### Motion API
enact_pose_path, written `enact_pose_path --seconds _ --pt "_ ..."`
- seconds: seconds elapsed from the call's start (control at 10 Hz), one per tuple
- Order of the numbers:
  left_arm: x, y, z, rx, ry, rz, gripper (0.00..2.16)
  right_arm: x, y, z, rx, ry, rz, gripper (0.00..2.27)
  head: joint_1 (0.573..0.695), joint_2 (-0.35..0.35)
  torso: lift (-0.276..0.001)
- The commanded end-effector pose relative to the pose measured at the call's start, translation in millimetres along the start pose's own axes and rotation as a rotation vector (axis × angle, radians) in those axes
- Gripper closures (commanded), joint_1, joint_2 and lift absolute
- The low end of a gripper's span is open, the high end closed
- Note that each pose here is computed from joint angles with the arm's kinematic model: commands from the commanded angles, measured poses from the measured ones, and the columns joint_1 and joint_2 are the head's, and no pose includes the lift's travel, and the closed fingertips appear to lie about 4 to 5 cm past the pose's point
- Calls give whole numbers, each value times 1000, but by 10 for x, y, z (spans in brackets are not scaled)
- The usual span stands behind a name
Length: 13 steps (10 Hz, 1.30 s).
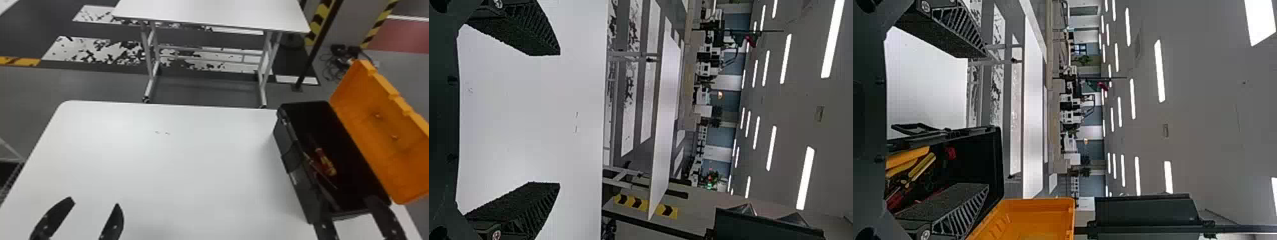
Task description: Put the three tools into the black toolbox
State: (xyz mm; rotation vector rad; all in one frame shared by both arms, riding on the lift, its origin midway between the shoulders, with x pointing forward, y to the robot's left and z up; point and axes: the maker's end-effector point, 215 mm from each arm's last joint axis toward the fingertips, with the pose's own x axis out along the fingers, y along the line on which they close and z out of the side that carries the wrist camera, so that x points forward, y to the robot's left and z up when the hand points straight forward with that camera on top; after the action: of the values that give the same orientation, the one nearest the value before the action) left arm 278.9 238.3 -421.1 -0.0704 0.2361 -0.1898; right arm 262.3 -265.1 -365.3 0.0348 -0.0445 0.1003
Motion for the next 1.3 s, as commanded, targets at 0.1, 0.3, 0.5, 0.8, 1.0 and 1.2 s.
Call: enact_pose_path --seconds 0.1,0.3,0.5,0.8,1.0,1.2 --pt "-6 -10 -11 0 -2 -1 63 -11 3 -4 -1 1 -4 73 695 -61 -51" --pt "-9 -3 1 1 -8 1 63 -35 -3 -3 -2 -2 -6 73 695 -62 -51" --pt "-14 3 -14 1 -6 2 63 -38 -3 -1 -3 -4 -6 73 695 -62 -51" --pt "-14 -8 12 2 -15 -1 63 -100 -21 118 -11 -44 -12 83 695 -63 -51" --pt "-16 -8 4 3 -14 -1 63 -134 -40 186 -13 -72 -18 83 695 -73 -51" --pt "-24 -17 -3 2 -18 -3 63 -148 -39 224 -17 -83 -19 83 695 -78 -51"
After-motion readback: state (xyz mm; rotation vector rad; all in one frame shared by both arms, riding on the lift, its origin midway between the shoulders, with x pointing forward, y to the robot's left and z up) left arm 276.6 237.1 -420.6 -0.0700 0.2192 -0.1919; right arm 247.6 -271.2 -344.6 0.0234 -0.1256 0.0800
